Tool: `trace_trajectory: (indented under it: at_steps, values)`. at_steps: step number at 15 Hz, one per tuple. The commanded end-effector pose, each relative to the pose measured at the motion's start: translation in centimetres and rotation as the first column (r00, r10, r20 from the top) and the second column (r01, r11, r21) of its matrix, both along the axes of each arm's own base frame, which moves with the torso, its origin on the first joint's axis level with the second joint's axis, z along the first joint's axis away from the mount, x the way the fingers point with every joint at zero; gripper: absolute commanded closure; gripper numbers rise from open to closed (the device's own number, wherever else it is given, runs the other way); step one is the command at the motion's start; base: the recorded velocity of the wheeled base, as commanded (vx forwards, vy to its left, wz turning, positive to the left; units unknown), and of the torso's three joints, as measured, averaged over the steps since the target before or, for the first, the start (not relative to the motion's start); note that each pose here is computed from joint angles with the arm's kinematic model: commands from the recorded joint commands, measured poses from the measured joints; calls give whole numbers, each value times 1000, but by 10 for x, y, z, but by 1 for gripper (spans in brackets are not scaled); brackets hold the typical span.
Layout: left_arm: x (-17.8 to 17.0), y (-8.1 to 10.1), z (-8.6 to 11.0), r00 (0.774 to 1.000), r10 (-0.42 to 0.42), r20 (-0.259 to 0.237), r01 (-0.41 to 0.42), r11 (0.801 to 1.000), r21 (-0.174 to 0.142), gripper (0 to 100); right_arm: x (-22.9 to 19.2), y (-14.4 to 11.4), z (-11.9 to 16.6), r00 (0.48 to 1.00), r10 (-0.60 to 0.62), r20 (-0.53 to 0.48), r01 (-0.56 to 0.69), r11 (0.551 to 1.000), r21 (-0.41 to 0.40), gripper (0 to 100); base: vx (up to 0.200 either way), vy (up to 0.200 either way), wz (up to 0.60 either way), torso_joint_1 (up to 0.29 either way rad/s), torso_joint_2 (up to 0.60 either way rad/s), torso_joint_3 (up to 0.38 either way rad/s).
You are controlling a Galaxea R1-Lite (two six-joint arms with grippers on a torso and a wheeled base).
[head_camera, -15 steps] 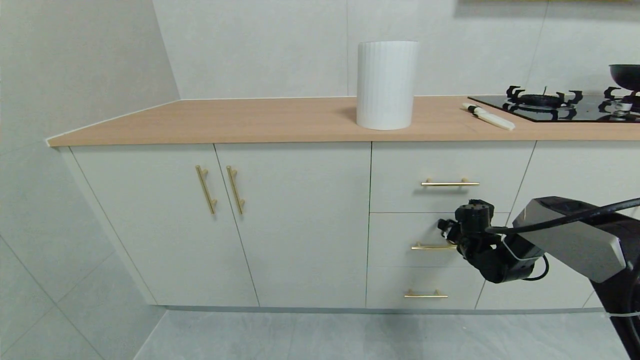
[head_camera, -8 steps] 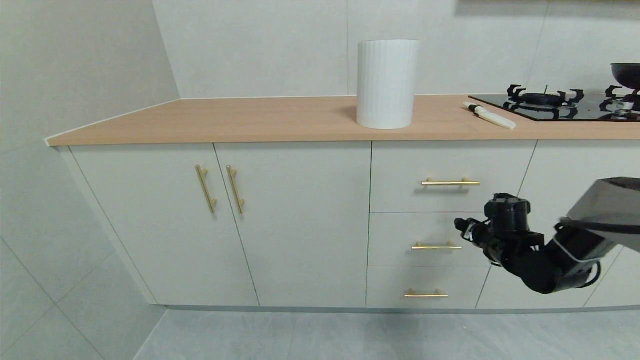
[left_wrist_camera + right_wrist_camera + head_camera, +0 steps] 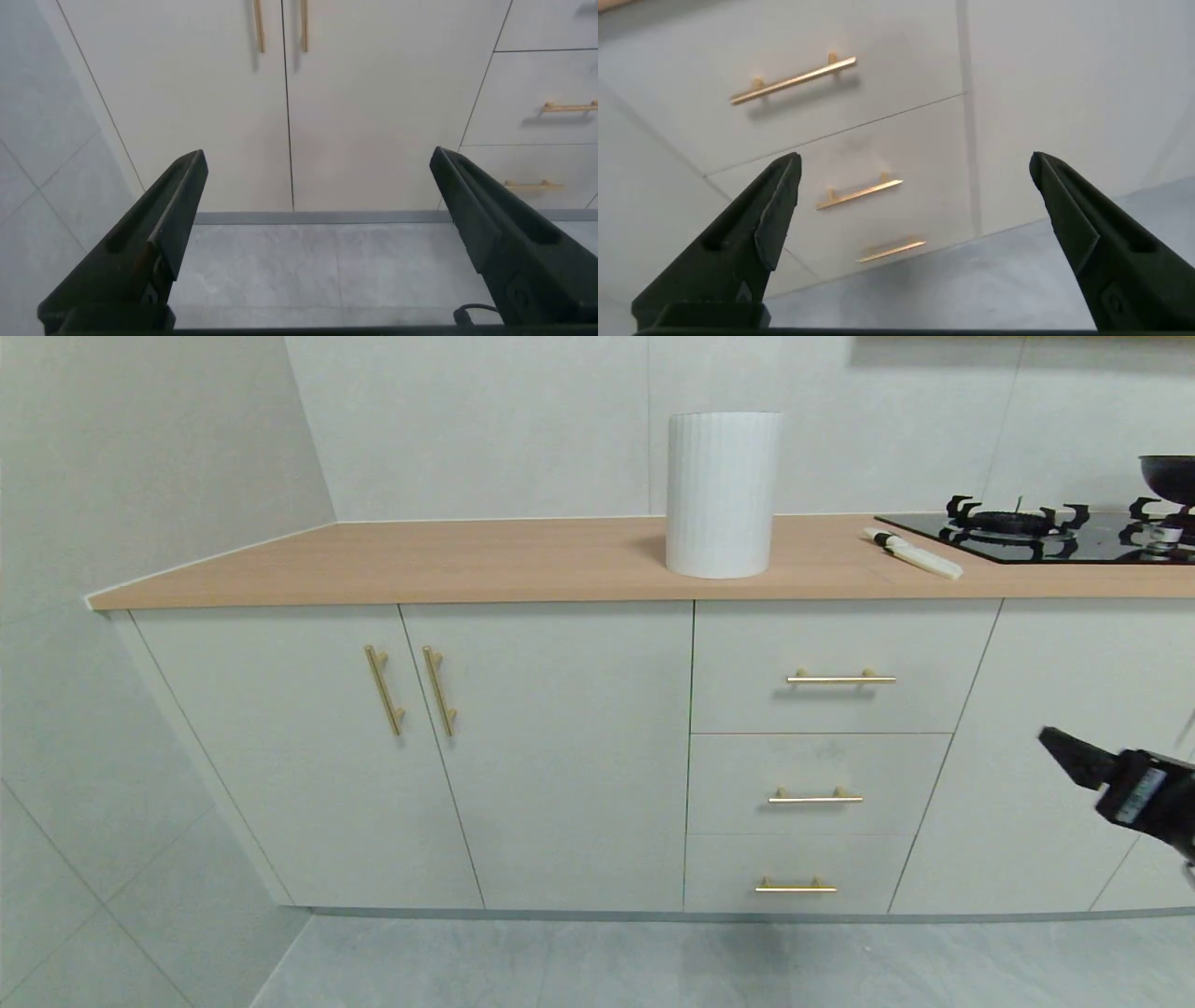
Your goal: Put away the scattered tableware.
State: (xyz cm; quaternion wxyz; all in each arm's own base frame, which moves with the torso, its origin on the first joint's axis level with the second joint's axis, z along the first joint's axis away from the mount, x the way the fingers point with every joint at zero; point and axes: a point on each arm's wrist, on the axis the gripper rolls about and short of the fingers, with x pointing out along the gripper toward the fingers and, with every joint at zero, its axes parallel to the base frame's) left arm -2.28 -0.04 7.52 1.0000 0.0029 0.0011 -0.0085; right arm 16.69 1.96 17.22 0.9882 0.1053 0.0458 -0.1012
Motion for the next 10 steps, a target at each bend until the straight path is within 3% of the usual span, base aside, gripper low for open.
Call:
trace_trajectory:
  at_steps: [1,3,5,10]
  values:
    - [0,0,0,1000,0,1,0,1000,0,0,-125,-21,-9,990,-9,142,29,990,-140,0,0,0,0,0,0,0]
    - [0,0,0,1000,0,-1,0,1000,0,0,-163,-29,-14,985,-133,109,153,967,-204,0,0,0,0,0,0,0]
    - [0,0,0,1000,0,-1,0,1000,0,0,-194,-31,-18,978,-170,123,193,957,-216,0,0,0,0,0,0,0]
    - [0,0,0,1000,0,-1,0,1000,0,0,-211,-29,-58,973,-199,113,221,948,-231,0,0,0,0,0,0,0]
